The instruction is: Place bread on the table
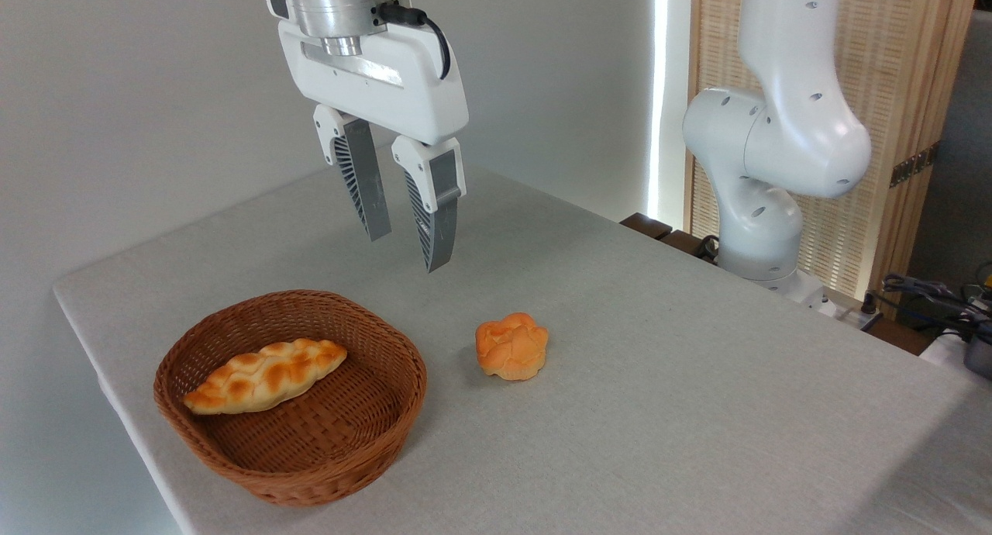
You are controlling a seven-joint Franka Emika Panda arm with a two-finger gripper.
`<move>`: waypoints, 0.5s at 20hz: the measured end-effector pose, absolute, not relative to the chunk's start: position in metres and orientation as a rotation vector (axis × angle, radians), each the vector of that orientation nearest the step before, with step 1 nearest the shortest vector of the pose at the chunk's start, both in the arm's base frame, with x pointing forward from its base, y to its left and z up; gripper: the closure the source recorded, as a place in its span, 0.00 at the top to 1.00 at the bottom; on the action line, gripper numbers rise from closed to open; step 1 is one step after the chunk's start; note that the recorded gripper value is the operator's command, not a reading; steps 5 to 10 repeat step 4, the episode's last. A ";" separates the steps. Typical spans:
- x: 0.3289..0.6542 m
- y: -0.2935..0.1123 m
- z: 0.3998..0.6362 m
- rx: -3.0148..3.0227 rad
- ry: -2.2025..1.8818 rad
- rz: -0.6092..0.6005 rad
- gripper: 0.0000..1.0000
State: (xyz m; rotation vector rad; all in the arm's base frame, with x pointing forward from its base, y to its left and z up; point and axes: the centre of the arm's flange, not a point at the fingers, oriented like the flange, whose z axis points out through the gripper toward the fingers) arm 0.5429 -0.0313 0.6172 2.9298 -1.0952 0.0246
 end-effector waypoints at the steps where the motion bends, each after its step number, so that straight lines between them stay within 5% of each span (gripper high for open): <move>1: 0.543 -0.031 0.617 2.930 -1.095 0.024 1.00; 10: 0.543 -0.031 0.617 2.926 -1.106 0.023 1.00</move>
